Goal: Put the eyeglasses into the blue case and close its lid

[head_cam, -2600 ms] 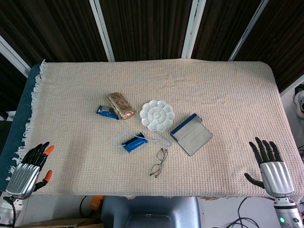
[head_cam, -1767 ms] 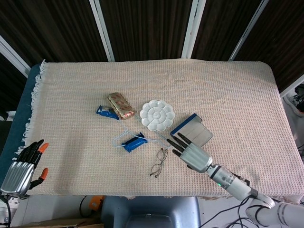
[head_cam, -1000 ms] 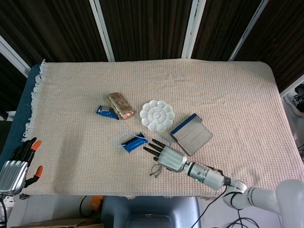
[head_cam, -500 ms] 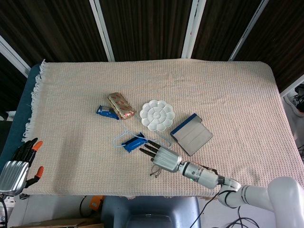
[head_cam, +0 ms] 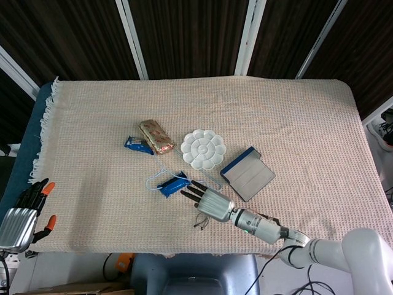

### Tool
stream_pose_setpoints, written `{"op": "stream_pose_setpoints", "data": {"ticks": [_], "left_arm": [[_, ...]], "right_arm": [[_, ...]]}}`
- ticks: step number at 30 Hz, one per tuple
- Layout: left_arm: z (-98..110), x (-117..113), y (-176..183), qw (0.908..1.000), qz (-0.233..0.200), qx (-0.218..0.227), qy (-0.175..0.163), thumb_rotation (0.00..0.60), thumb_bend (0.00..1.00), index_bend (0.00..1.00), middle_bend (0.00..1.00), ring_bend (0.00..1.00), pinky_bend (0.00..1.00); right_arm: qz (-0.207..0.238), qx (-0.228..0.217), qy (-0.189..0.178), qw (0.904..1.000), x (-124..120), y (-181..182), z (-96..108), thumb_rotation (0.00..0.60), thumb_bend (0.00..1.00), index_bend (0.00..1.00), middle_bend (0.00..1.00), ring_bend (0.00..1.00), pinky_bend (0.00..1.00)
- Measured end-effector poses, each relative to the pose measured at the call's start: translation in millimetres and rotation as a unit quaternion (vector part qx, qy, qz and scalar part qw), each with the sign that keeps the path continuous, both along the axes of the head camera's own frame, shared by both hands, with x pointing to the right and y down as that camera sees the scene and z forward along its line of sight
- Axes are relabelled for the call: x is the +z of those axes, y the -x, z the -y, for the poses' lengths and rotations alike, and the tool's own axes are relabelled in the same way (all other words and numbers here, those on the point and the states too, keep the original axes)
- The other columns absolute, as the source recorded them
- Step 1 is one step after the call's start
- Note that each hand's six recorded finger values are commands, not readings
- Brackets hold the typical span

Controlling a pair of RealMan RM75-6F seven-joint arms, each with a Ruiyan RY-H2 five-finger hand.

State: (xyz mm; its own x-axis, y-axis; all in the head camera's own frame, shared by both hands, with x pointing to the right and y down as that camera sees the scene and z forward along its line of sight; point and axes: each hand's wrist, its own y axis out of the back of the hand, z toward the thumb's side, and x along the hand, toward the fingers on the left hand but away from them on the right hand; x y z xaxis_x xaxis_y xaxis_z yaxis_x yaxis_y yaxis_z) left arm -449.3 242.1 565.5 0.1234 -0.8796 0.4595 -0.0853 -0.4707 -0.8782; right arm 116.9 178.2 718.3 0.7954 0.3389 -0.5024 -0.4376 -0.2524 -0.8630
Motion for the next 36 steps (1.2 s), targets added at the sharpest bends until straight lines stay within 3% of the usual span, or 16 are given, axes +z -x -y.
{"op": "stream_pose_setpoints", "data": {"ticks": [4, 10, 21, 36], "left_arm": [[0, 0, 0, 1.0, 0.0, -0.001, 0.0, 0.6, 0.41, 0.0, 0.0, 0.0, 0.14], [0, -1, 1, 1.0, -0.001, -0.002, -0.002, 0.6, 0.41, 0.0, 0.0, 0.0, 0.14], [1, -1, 1, 1.0, -0.001, -0.001, -0.002, 0.6, 0.41, 0.0, 0.0, 0.0, 0.14], [1, 1, -3, 1.0, -0.004, 0.006, 0.002, 0.6, 0.41, 0.0, 0.0, 0.0, 0.14]], "right_arm": [[-0.001, 0.0, 0.001, 1.0, 1, 1, -1, 0.6, 0.47, 0.65, 0.07, 0.0, 0.0], [-0.007, -0.005, 0.001, 1.0, 4, 1, -3, 0.6, 0.61, 0.75, 0.09, 0.0, 0.0], [-0.006, -0.011, -0.004, 0.9999, 0, -4, -4, 0.6, 0.7, 0.82, 0.14, 0.0, 0.0], [0.002, 0.02, -0.047, 0.9987, -39, -41, 15, 0.6, 0.7, 0.82, 0.14, 0.0, 0.0]]}}
